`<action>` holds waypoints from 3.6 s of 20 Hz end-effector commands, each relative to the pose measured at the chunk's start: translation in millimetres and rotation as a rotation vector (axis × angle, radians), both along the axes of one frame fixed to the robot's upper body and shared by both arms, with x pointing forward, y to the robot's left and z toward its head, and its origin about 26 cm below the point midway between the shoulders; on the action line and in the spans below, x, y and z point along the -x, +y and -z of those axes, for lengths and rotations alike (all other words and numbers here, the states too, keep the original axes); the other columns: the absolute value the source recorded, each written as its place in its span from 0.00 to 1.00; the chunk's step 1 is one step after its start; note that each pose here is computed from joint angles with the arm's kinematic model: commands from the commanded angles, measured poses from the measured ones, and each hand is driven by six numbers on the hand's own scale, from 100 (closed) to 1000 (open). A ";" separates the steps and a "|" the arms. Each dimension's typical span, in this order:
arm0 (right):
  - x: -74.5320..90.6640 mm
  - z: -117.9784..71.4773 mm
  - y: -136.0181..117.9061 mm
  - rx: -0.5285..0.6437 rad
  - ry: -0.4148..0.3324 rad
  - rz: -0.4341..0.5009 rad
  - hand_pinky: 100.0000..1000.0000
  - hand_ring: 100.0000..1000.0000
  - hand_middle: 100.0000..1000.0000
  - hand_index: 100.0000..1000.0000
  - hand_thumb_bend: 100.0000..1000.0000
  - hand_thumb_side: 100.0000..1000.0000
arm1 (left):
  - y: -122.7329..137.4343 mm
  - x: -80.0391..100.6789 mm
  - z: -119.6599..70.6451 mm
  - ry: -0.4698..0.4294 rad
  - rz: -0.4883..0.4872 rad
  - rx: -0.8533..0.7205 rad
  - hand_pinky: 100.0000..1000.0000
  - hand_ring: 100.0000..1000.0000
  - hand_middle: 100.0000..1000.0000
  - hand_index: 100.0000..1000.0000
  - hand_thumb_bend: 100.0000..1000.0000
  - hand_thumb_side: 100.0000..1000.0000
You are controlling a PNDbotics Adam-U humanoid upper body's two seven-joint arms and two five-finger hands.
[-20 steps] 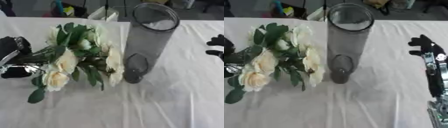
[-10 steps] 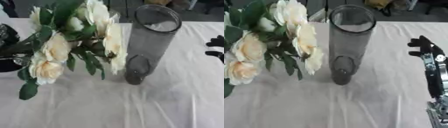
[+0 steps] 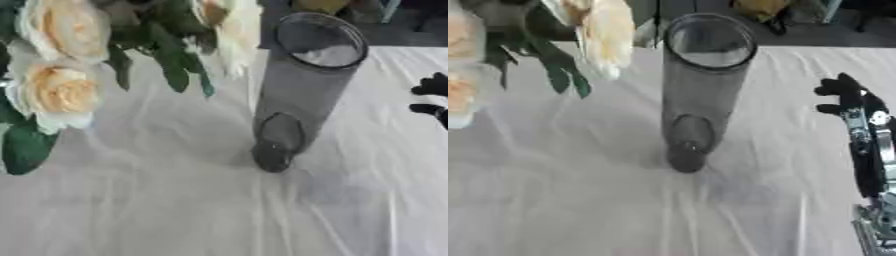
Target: Arrange flowers into the vase.
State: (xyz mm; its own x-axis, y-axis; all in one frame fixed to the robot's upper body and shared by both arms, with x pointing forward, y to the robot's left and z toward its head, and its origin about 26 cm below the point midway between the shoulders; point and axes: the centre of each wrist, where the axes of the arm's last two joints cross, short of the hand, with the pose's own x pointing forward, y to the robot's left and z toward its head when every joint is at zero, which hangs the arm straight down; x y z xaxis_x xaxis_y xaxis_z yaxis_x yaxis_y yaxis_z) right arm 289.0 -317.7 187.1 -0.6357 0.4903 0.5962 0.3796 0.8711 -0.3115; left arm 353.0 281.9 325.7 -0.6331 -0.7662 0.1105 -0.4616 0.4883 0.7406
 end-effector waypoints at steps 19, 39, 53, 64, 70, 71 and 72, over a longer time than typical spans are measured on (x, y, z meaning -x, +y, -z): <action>-0.7 -19.8 1.2 0.013 -0.070 -0.037 0.68 0.99 0.65 0.77 0.00 1.00 | -39.3 15.6 -69.2 -0.161 0.254 0.549 0.00 0.00 0.00 0.00 0.00 0.59; -2.3 -19.9 6.8 0.019 -0.058 -0.080 0.68 0.99 0.64 0.77 0.00 1.00 | -93.7 -4.7 -106.7 -0.173 0.543 0.830 0.00 0.00 0.00 0.00 0.00 0.63; -3.7 -19.9 11.7 0.027 -0.048 -0.113 0.68 1.00 0.64 0.77 0.00 1.00 | -141.4 -4.8 -112.9 -0.058 0.744 0.877 0.00 0.00 0.00 0.00 0.00 0.64; -4.6 -20.2 15.0 0.028 -0.040 -0.135 0.68 1.00 0.64 0.77 0.00 1.00 | -157.1 5.3 -116.4 0.014 0.787 0.926 0.00 0.00 0.00 0.00 0.00 0.65; -4.5 -19.0 15.9 0.029 -0.030 -0.143 0.68 1.00 0.64 0.77 0.00 1.00 | -160.6 15.7 -123.0 0.020 0.828 0.958 0.00 0.00 0.00 0.00 0.00 0.66; -4.5 -18.7 16.3 0.028 -0.028 -0.145 0.68 1.00 0.64 0.77 0.00 1.00 | -161.7 17.7 -124.5 0.026 0.842 0.967 0.00 0.00 0.00 0.00 0.00 0.66; -4.6 -18.5 16.6 0.027 -0.026 -0.146 0.68 1.00 0.64 0.77 0.00 1.00 | -162.6 19.5 -125.7 0.036 0.856 0.978 0.00 0.00 0.00 0.00 0.00 0.66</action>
State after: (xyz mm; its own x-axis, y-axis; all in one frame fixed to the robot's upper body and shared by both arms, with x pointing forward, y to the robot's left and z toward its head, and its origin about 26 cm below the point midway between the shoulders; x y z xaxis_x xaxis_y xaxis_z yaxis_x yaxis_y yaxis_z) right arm 296.3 -301.8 199.0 -0.6989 0.4105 0.5857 0.2616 0.9089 -0.3247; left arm 344.0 120.5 439.8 -0.8533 0.2624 0.4506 0.2525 0.9640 -0.0831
